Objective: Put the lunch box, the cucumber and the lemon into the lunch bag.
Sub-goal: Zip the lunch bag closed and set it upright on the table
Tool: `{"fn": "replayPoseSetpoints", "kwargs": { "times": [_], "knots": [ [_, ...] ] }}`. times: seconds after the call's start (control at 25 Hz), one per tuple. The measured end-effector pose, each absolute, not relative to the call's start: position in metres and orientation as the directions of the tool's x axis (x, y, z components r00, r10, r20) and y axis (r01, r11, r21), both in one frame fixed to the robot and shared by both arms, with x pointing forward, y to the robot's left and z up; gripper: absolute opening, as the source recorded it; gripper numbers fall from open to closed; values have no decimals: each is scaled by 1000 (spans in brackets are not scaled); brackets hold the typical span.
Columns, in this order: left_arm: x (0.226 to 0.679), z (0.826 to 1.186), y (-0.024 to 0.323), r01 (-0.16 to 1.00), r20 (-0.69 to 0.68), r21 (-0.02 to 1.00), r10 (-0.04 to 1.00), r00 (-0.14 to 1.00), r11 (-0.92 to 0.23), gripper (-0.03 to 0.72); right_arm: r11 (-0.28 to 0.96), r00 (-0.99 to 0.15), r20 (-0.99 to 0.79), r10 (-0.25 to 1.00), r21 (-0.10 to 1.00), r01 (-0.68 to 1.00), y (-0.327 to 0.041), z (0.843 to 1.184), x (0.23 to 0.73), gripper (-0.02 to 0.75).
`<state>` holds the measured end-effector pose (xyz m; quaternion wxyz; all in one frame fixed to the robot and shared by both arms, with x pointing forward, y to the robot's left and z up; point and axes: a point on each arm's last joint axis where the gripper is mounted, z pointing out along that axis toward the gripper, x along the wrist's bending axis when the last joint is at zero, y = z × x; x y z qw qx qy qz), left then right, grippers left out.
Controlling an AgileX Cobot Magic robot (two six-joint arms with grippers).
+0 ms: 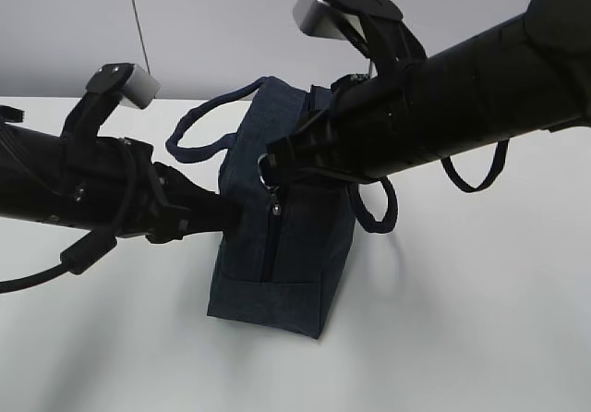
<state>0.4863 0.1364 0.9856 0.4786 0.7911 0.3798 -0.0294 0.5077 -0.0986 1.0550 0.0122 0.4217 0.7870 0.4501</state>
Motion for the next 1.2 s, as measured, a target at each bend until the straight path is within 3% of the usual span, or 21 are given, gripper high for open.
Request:
{"fn": "replayPoseSetpoints", "kwargs": {
  "times": [0.76,1.2],
  "knots": [
    [479,985,134,613,-424,730,502,753,-303,-6,187,-617,332,713,759,624,-100,1060,515,0],
    [479,985,134,611,-422,729,502,755,-307,-6,396,-711,415,568,619,678,-98,1053,487,1]
  ]
}}
